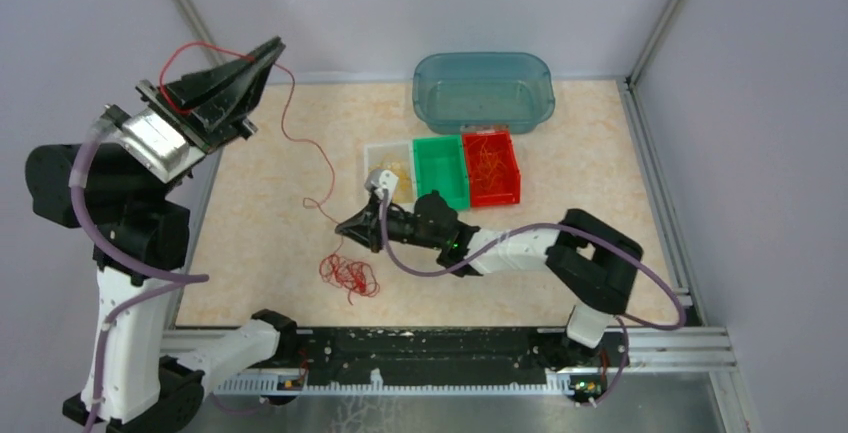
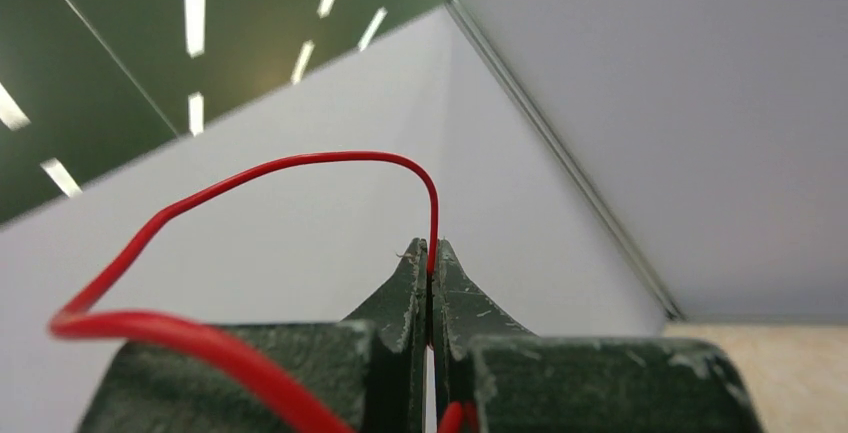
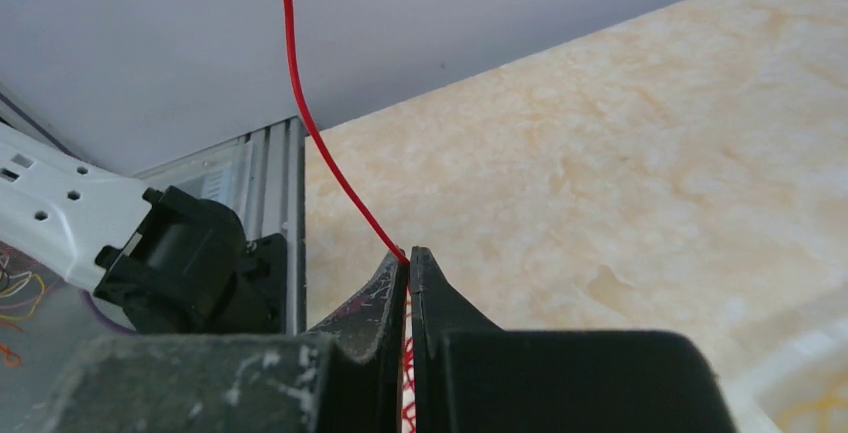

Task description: Untangle the cables

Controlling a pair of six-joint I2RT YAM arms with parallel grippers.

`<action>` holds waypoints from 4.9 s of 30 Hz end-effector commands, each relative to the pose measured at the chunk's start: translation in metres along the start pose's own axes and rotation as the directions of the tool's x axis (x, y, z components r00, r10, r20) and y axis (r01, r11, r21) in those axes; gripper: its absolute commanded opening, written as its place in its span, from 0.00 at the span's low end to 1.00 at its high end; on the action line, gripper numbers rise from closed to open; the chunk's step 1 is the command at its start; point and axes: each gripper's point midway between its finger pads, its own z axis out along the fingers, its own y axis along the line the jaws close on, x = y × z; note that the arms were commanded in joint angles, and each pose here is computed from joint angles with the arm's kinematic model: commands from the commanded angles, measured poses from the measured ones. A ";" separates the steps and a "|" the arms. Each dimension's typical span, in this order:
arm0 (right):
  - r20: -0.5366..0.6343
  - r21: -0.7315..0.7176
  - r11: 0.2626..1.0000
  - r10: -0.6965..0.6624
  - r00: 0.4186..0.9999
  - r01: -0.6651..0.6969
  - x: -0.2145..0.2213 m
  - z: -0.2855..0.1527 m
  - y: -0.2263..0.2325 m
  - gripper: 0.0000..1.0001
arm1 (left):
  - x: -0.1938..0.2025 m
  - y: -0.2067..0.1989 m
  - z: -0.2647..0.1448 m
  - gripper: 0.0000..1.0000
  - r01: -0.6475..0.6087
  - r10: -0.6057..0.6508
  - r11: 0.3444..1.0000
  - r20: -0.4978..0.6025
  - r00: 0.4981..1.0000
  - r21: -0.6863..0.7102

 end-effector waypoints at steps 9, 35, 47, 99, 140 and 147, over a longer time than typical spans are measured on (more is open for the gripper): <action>0.271 0.093 0.993 -0.089 0.958 0.066 -0.128 -0.090 0.010 0.00 | 0.138 -0.196 -0.129 0.01 0.681 -0.509 0.707 -0.534 0.676 0.189; 0.386 -0.084 0.996 0.053 0.921 -0.022 -0.176 -0.096 0.058 0.00 | 0.180 -0.260 -0.189 0.09 0.789 -0.576 0.599 -0.612 0.542 0.135; 0.392 -0.132 0.991 0.085 0.916 -0.035 -0.183 -0.088 0.070 0.00 | 0.181 -0.260 -0.189 0.10 0.784 -0.586 0.607 -0.595 0.551 0.129; 0.405 -0.154 0.987 0.114 0.907 -0.055 -0.192 -0.091 0.084 0.00 | 0.165 -0.234 -0.184 0.13 0.613 -0.472 0.772 -0.492 0.731 0.170; 0.333 -0.039 0.990 0.140 0.933 -0.134 -0.165 -0.109 0.042 0.91 | 0.144 -0.235 -0.165 0.00 0.707 -0.547 0.668 -0.492 0.677 0.232; 0.222 0.033 0.995 0.086 0.971 -0.095 -0.113 -0.122 0.028 0.89 | 0.130 -0.232 -0.155 0.00 0.742 -0.570 0.618 -0.500 0.651 0.261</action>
